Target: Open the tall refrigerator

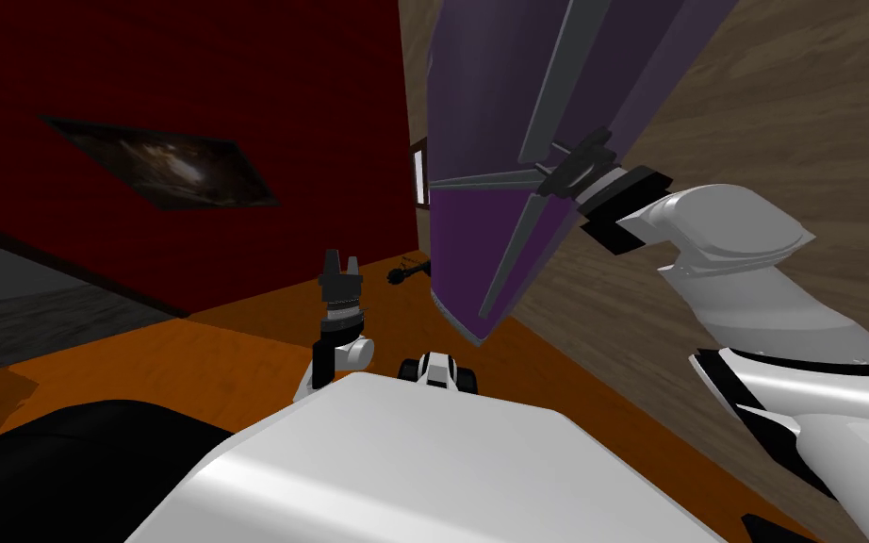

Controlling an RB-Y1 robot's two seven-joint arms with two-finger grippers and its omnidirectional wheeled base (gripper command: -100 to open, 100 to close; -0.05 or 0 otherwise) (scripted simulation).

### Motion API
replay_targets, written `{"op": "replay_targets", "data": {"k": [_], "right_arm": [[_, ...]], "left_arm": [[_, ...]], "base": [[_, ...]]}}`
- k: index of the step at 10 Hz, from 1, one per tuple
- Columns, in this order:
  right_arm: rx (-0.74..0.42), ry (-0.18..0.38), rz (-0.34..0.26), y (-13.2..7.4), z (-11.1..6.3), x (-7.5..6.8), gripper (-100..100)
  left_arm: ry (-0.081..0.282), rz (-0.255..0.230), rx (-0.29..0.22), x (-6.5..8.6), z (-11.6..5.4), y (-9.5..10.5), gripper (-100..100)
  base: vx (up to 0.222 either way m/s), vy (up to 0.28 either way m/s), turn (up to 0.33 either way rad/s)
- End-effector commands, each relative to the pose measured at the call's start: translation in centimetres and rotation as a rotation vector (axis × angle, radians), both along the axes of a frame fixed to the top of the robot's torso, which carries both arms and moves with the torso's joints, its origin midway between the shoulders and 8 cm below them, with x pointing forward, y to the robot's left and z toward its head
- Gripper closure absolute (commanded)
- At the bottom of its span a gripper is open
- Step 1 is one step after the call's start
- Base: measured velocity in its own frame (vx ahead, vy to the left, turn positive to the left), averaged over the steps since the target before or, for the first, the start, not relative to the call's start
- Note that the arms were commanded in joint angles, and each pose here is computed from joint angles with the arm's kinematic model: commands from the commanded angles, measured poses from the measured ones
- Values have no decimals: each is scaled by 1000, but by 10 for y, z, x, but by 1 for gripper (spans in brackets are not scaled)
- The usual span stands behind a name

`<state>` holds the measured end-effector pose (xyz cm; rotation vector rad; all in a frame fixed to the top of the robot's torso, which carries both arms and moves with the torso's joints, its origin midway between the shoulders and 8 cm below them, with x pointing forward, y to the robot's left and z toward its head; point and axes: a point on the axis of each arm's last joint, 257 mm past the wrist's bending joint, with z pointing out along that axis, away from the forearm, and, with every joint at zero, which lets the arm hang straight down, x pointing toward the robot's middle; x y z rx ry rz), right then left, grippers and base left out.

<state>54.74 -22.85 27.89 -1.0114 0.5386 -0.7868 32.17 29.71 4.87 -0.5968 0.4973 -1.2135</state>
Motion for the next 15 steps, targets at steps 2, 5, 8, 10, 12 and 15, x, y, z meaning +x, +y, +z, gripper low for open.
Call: {"op": "replay_targets", "data": {"k": [2, 5, 8, 10, 12, 15], "right_arm": [[1, -5, -59, -24, 4, 21, 100], [3, 0, -91, -38, 3, 31, 100], [3, 4, -144, -62, 1, 48, 100], [3, 7, -170, -74, 0, 55, 100], [-13, -29, -182, -67, 10, 45, 100], [17, -72, -184, -59, 26, 35, 100]], "left_arm": [[0, 0, 0, 0, 0, 0, 0], [0, 0, 0, 0, 0, 0, 0], [0, 0, 0, 0, 0, 0, 0], [0, 0, 0, 0, 0, 0, 0], [0, 0, 1, 0, 0, 0, 0], [0, 0, 1, 0, 0, 0, 0]], "base": [[-88, 255, -54], [-107, 238, -51], [-121, 287, -67], [-98, 283, -46], [-22, 102, 26], [16, 44, -7]]}}
